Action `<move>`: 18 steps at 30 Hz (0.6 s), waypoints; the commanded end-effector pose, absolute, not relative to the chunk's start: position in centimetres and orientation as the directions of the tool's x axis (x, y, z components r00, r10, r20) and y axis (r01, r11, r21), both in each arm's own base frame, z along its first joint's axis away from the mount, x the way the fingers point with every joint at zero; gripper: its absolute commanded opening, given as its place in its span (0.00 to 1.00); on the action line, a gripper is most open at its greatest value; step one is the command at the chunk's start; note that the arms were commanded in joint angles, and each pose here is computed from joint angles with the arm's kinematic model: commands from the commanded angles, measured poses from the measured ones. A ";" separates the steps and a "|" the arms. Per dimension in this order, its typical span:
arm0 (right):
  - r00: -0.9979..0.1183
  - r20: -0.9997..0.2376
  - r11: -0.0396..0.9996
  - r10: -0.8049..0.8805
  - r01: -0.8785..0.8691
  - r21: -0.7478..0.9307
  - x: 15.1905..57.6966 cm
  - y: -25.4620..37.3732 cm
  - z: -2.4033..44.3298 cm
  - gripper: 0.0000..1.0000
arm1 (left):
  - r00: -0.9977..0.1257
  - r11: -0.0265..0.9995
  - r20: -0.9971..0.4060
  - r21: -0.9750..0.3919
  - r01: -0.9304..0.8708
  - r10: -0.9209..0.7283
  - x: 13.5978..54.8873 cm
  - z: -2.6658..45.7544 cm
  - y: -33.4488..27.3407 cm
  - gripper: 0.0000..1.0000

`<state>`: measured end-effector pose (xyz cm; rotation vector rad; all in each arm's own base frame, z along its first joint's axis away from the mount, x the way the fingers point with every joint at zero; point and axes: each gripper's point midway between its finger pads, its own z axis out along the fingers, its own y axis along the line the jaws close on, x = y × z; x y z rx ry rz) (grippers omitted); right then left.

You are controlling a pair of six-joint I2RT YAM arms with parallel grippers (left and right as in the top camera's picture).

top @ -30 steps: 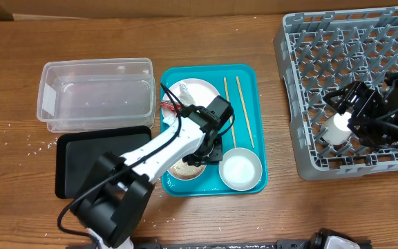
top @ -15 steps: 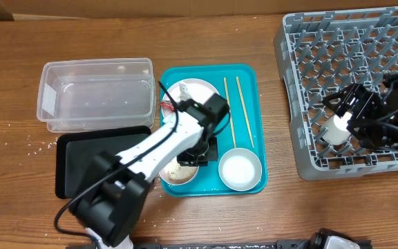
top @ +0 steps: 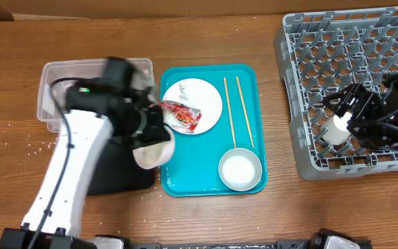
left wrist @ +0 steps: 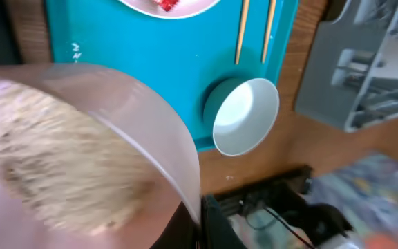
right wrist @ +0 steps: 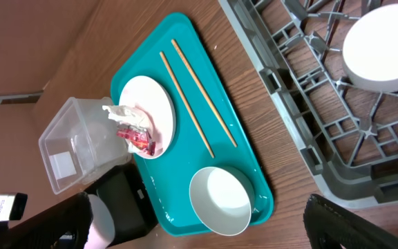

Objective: Sort waste into correct bins and load items into the dishwasher
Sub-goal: 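Tip the rice bowl over the black tray with the left gripper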

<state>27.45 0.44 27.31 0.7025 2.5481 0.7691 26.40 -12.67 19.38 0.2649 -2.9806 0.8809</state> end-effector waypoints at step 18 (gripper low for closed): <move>-0.798 -0.242 0.730 0.551 0.322 0.603 27.7 0.5 28.0 1.00 | -0.873 0.246 -0.015 -0.962 -0.121 -0.488 26.9 17.8 -0.9 0.05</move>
